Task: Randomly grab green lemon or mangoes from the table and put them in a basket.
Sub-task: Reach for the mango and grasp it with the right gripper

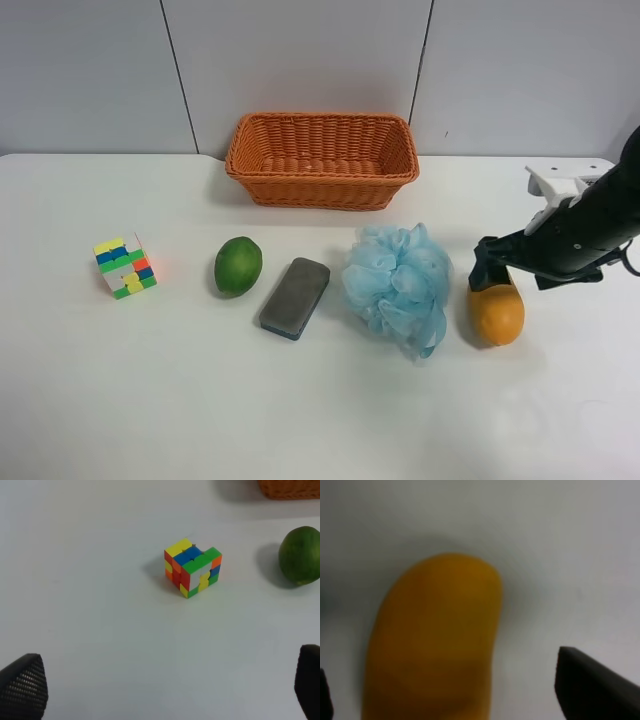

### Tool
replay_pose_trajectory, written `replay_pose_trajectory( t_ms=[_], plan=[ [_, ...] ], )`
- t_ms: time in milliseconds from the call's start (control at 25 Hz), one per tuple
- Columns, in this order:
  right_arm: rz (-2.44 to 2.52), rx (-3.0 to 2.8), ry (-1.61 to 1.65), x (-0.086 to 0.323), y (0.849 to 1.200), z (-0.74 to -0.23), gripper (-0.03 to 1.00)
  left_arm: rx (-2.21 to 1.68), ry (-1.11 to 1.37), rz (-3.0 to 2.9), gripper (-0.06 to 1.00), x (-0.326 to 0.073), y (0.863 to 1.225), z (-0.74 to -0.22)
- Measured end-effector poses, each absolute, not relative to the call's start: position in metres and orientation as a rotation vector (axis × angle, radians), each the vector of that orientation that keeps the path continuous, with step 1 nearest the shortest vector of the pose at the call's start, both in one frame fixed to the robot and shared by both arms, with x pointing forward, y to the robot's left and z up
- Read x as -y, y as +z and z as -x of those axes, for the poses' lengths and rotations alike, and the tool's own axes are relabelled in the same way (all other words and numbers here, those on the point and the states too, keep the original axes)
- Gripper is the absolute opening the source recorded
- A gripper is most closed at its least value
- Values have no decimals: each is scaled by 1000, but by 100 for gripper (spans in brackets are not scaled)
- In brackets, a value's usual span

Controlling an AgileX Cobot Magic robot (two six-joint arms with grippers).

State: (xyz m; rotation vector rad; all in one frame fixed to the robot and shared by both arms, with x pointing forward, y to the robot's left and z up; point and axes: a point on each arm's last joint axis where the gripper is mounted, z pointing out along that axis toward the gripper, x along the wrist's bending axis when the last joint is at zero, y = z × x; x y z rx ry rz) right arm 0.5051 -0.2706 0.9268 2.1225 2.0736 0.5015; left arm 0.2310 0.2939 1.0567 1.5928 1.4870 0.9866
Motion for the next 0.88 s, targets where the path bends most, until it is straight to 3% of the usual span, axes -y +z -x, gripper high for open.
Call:
replay_pose_trajectory(
  t_ms=[560,640,760,880],
  plan=[
    [-2163,-2110,446,264,905,-508,86,-1487,987,-1593,99,-294,1057,-231],
    [-2169,-2115,435,264,902,-508,83,-1487,987,-1593,99,-294,1057,-231],
    [-2176,-2118,426,264,900,-508,62,-1487,987,-1593,99,-294,1057,-231],
    [-2176,-2118,425,264,900,-508,63,-1487,987,-1593,99,-294,1057,-231]
  ],
)
